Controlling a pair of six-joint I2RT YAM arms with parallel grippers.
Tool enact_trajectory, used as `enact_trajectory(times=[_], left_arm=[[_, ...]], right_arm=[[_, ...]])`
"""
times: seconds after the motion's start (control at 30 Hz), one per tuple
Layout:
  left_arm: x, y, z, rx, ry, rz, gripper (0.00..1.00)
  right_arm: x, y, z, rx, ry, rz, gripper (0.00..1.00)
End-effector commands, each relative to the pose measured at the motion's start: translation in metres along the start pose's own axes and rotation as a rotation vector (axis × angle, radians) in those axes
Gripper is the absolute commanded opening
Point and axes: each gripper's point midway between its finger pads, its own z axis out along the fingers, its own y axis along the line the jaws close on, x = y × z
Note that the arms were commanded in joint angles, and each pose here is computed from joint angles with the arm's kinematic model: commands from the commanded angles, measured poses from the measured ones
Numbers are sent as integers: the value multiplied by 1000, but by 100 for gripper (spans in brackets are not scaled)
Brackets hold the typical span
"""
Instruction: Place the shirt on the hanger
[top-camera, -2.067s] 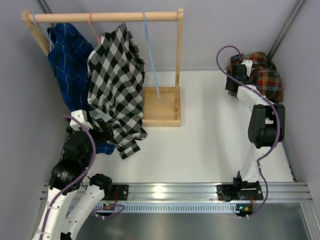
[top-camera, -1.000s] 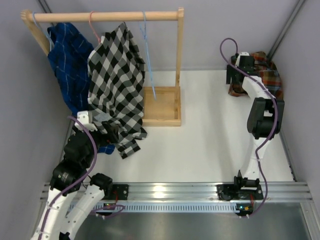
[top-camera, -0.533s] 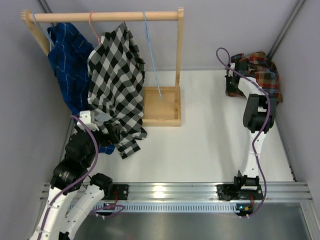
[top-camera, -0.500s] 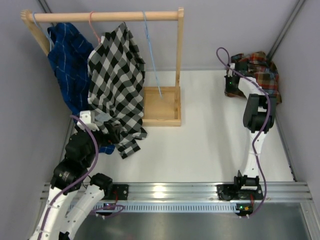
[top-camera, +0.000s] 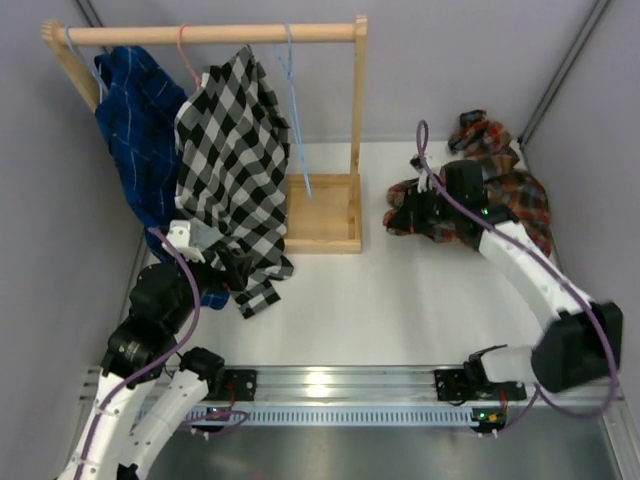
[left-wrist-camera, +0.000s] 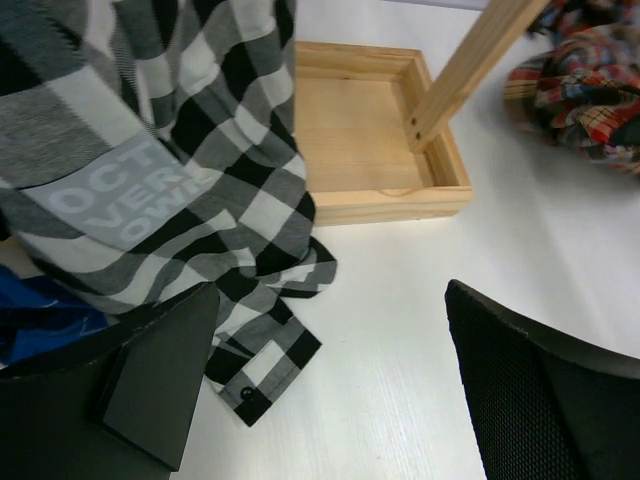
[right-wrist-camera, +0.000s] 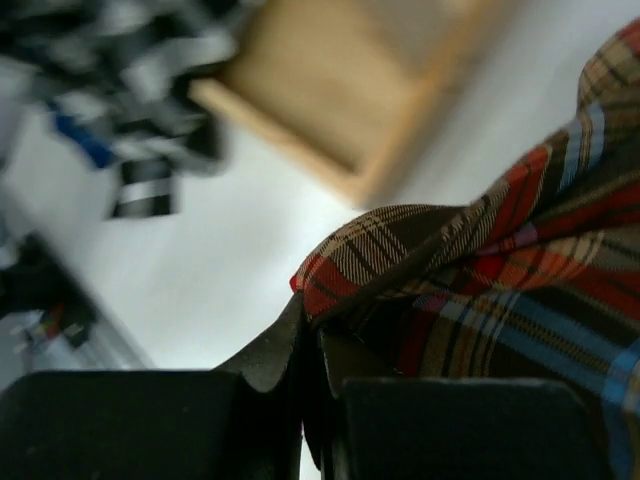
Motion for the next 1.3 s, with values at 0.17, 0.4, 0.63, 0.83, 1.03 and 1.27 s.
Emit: enact_trajectory(times=[0.17, 0.4, 0.63, 0.83, 1.03, 1.27], left_arm=[[-21, -103, 2, 536, 4, -140, 98], [-46, -166, -43, 1005, -118, -207, 98], [-13, -171, -13, 1010, -103, -236, 98], [43, -137, 54, 641, 35, -323, 98], [54, -84, 64, 279, 117, -307, 98], [15, -60, 36, 151, 63, -250, 98]], right_arm=[[37, 235, -176, -668, -185, -157, 0], [20, 250, -227, -631, -219, -175, 0], [40, 138, -142, -238, -135, -79, 0], [70, -37, -122, 486, -49, 180, 72], [18, 24, -127, 289, -158, -23, 90], [24, 77, -45, 159, -20, -219, 99]])
